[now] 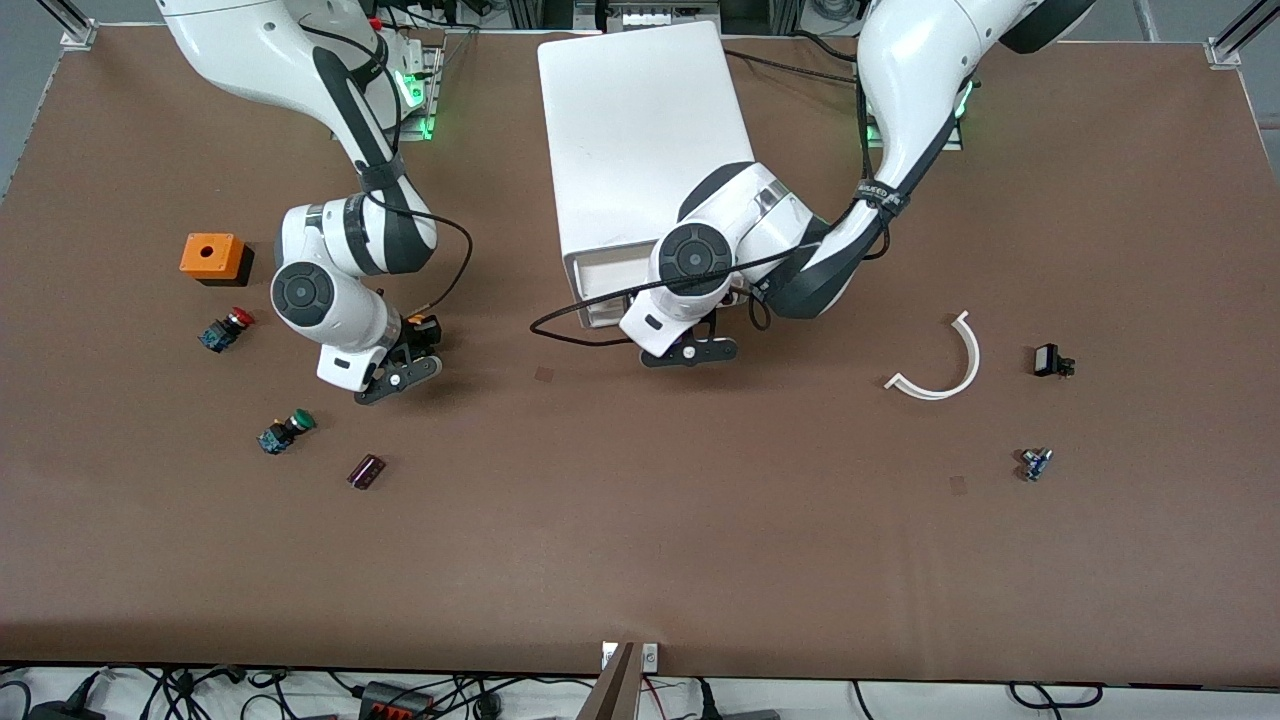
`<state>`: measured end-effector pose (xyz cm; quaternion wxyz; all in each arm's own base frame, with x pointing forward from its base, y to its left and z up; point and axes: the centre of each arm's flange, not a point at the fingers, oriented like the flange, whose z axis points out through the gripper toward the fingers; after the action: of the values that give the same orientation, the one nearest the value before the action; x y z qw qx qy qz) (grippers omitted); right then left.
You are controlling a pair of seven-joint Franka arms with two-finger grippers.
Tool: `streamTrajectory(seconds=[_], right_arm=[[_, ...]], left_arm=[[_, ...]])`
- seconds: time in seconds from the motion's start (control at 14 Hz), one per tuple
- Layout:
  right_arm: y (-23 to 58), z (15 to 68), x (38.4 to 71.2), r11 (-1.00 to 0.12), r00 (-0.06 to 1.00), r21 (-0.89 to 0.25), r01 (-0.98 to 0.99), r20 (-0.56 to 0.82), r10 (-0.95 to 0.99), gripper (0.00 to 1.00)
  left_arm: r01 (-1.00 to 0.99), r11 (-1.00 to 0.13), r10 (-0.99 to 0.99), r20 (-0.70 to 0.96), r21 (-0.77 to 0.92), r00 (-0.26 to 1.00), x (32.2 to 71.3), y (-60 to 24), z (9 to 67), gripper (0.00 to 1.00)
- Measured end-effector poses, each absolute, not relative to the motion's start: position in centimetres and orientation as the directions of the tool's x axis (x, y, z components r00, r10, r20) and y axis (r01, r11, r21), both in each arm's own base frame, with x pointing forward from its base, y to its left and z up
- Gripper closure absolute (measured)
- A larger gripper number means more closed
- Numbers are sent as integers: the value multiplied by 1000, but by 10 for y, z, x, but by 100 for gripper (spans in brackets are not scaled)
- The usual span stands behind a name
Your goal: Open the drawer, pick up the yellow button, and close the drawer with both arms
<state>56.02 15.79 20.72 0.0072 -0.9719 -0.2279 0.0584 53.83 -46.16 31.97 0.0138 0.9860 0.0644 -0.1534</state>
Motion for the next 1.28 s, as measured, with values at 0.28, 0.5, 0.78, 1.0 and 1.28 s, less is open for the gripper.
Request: streamTrajectory(seconds=[0.28,0.5,0.78,1.0,1.28], right_arm=[[158,196,564,-896,892,-28,443,-91,443,59],[159,194,566,-914,910,-23,405,-87,405,55],[168,234,588,-946,942,-31,324,-88,325,15],[163,313,615,-958,952,-54,283,-102,287,0],[131,407,636,-973,968,-61,224,-101,229,0]], left_arm=[[123,-991,98,-379,43,920,529,-459,332,0],[129,-990,99,-401,48,911,529,-451,330,0],[179,-982,144,-380,56,913,551,-425,343,0],[261,-965,242,-267,36,933,601,-349,382,0],[203,-973,217,-137,-113,966,614,-277,447,0]])
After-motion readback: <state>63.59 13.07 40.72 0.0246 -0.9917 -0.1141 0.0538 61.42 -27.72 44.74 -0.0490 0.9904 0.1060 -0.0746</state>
